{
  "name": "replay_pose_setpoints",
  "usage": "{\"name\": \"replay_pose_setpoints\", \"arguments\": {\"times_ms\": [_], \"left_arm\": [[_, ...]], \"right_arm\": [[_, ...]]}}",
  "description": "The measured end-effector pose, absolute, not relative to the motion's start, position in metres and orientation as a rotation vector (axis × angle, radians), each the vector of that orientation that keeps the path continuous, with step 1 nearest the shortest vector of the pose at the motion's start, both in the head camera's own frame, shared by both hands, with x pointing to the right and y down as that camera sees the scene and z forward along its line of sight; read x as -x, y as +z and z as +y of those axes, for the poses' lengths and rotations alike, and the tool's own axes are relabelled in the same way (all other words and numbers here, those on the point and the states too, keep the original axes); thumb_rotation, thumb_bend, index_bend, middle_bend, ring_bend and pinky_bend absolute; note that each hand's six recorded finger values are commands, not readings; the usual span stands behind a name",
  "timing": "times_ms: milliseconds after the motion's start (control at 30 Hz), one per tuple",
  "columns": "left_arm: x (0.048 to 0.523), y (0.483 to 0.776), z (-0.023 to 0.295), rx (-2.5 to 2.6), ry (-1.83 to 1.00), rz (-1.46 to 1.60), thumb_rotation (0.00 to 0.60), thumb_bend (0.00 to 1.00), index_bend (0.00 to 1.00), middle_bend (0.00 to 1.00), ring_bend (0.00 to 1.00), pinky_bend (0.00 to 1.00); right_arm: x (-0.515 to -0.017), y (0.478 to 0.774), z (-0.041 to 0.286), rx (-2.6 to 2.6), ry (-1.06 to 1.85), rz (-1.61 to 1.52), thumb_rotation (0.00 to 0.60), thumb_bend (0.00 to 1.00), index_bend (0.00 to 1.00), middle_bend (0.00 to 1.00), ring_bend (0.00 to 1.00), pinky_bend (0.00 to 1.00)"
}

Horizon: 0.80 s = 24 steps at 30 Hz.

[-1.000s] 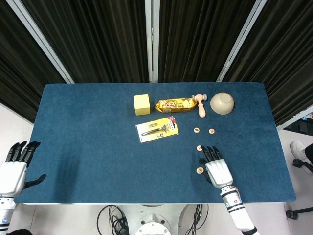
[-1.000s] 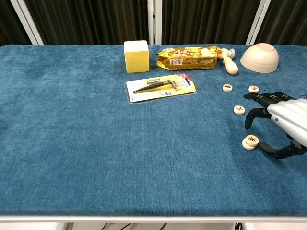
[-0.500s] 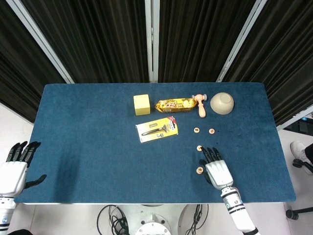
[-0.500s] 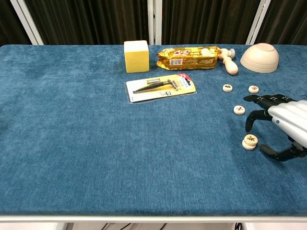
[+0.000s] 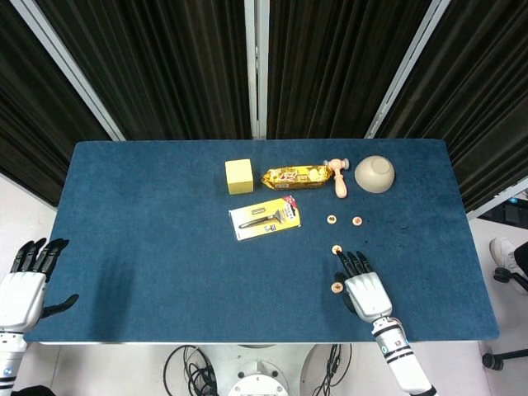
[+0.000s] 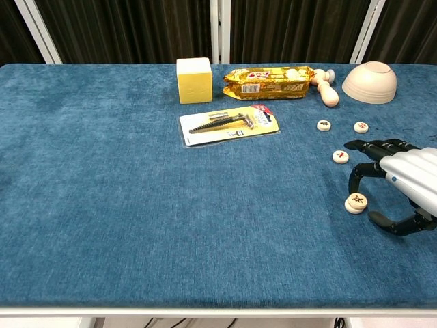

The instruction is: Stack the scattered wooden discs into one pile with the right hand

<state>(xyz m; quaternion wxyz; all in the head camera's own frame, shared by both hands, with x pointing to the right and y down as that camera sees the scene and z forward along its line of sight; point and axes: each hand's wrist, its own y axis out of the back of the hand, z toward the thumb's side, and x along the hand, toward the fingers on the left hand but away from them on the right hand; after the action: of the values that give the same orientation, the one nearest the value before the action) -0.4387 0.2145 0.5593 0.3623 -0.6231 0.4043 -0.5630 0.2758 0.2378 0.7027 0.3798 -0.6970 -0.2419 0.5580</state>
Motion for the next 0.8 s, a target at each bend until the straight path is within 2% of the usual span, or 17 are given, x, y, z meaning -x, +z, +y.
{"name": "replay_pose_setpoints", "arguments": {"times_ms": [400, 800], "left_arm": [[0.4382, 0.5584, 0.2145, 1.604, -1.445, 1.045, 0.600, 0.13, 0.10, 0.09, 0.00, 0.00], [0.4390, 0.5588, 0.2145, 1.604, -1.448, 1.046, 0.600, 0.13, 0.10, 0.09, 0.00, 0.00]], "right_arm": [[-0.2778, 0.6976, 0.2320, 1.767, 1.413, -0.657, 0.600, 0.33, 0.41, 0.00, 0.00, 0.00], [-0.2708, 0.7001, 0.2360, 1.801, 1.396, -0.643, 0.600, 0.33, 0.33, 0.00, 0.00, 0.00]]}}
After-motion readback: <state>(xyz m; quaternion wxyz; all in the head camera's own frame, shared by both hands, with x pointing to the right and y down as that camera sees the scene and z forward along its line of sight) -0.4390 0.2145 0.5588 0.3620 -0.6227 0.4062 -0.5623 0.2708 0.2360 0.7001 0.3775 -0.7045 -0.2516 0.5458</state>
